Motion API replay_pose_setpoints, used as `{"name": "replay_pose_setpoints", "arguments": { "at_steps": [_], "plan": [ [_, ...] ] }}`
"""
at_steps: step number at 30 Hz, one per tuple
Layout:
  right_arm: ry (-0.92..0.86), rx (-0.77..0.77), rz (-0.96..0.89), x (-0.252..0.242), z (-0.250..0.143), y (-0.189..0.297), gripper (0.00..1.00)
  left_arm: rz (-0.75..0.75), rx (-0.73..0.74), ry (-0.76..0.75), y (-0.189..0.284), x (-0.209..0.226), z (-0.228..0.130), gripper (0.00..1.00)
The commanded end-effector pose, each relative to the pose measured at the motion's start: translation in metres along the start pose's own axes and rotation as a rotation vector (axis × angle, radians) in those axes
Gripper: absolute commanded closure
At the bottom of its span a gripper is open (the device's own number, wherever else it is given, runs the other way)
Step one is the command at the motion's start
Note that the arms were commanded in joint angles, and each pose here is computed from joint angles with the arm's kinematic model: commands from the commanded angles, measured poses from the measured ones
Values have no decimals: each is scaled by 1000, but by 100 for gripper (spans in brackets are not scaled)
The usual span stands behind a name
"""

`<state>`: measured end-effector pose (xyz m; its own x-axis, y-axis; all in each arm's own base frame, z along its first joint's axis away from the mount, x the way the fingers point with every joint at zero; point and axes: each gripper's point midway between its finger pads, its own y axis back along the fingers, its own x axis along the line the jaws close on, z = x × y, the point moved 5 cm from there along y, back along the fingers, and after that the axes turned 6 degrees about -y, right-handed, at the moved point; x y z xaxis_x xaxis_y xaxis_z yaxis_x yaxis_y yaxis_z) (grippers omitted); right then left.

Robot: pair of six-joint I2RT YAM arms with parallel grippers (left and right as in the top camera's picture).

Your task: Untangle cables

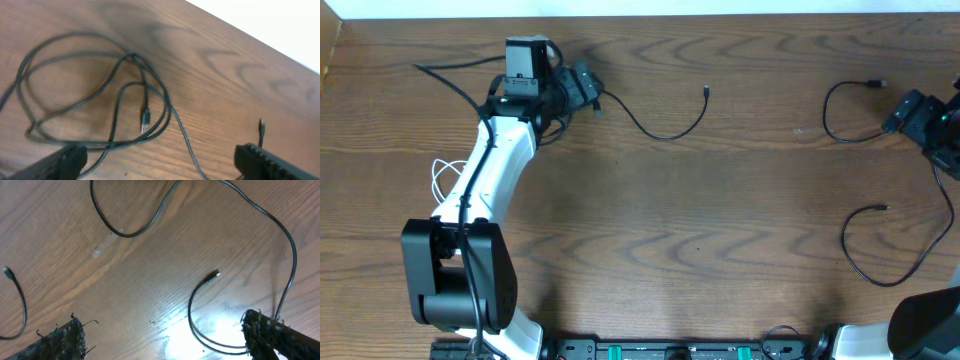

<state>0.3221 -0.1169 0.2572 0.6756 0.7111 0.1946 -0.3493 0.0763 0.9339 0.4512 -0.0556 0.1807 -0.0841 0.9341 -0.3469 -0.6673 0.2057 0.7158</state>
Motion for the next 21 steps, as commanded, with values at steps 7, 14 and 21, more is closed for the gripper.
{"name": "replay_pose_setpoints", "arguments": {
  "at_steps": [7,14,21],
  "plan": [
    [51,23,2,9,-12,2,3,158,92,-706,-38,-14,-32,2],
    [82,76,-11,13,-28,-15,2,342,94,-681,-75,22,-36,2],
    [69,122,-32,7,-42,-36,9,386,72,-530,-84,49,-31,9]
  ]
}}
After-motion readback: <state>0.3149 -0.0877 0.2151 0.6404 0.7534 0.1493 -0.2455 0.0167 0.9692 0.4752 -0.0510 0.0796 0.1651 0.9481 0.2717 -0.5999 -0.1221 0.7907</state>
